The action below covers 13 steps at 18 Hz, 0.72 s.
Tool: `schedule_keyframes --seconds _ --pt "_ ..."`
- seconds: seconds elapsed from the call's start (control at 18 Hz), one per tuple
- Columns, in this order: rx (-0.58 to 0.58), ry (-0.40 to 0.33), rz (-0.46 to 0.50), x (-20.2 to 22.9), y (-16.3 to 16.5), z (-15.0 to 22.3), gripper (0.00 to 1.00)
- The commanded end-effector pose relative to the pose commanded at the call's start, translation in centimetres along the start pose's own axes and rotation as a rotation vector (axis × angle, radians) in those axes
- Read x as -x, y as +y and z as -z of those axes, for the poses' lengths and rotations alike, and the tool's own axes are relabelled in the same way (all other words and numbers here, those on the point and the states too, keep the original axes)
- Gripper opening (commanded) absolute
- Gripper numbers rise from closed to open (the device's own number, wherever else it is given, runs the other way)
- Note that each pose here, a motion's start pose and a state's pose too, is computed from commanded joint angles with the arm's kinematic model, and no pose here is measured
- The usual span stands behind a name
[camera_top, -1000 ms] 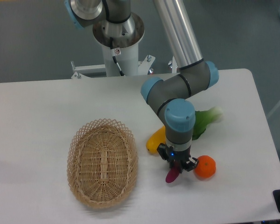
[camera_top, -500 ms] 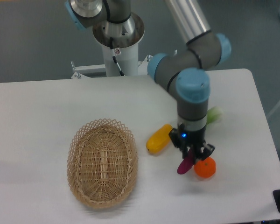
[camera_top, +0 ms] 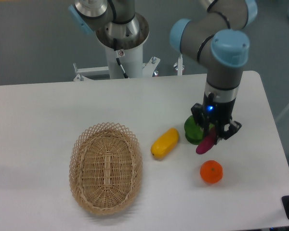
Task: Pick up the sweet potato from the table
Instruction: 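Lift the held sweet potato up above the bok choy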
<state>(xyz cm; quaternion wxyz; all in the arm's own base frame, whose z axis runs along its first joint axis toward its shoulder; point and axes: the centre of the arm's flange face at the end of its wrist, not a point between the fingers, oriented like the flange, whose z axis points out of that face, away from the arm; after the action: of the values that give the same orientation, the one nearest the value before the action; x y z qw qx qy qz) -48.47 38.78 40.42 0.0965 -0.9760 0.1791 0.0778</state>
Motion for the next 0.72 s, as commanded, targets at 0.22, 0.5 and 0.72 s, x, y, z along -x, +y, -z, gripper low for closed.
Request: schedule_keyframes --seconds 0.22,0.5,0.72 --pt "0.002 0.000 -0.014 0.02 1.01 0.69 0.25" --pt "0.002 -0.006 -0.012 0.18 1.05 0.92 0.25" --pt "0.002 -0.009 -0.011 0.18 0.96 0.94 0.25"
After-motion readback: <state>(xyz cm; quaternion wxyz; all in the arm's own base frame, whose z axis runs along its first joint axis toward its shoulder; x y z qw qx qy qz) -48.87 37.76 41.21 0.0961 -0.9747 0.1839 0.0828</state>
